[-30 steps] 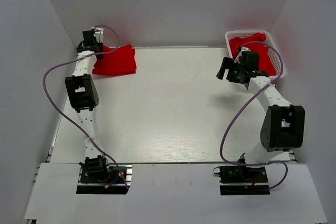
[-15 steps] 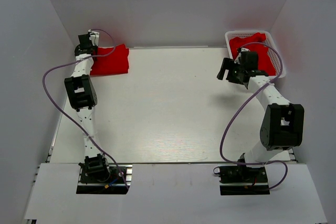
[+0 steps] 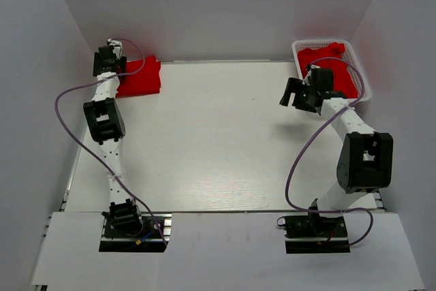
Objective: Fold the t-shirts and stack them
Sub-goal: Put the neatly folded tshirt into the corner of the board with the right arm
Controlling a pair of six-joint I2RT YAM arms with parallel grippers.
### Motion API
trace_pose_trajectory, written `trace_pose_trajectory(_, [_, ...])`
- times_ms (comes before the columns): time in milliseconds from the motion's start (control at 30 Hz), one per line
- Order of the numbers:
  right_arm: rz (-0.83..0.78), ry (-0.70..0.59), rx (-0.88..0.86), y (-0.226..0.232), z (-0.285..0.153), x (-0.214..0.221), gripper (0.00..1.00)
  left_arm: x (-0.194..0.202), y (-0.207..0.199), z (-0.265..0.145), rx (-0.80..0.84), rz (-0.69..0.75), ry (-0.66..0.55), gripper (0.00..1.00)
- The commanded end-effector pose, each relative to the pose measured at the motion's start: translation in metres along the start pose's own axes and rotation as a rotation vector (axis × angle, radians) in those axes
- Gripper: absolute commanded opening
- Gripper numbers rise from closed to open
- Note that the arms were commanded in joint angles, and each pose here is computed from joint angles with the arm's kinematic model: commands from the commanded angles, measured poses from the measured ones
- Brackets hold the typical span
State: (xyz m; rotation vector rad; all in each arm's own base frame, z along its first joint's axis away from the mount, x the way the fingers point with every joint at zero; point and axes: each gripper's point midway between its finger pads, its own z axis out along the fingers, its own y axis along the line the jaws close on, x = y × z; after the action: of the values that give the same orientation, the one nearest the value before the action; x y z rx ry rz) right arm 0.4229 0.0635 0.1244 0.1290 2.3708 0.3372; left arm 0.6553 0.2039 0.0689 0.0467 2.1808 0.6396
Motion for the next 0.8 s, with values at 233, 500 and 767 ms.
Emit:
trace_pose_trajectory(233, [-0.011, -0.031, -0.052, 0.011, -0.01, -0.005, 0.9, -0.09, 0.035, -0.064, -0.004, -0.186, -0.168, 1.0])
trace_pose_trajectory(500, [-0.024, -0.079, -0.097, 0.019, -0.03, -0.005, 0.9, -0.134, 0.019, -0.136, 0.195, -0.333, -0.226, 1.0])
trace_pose_trajectory(767, [-0.007, -0.109, -0.11, 0.019, -0.044, 0.012, 0.9, -0.12, -0.107, -0.211, 0.451, -0.308, -0.107, 1.0])
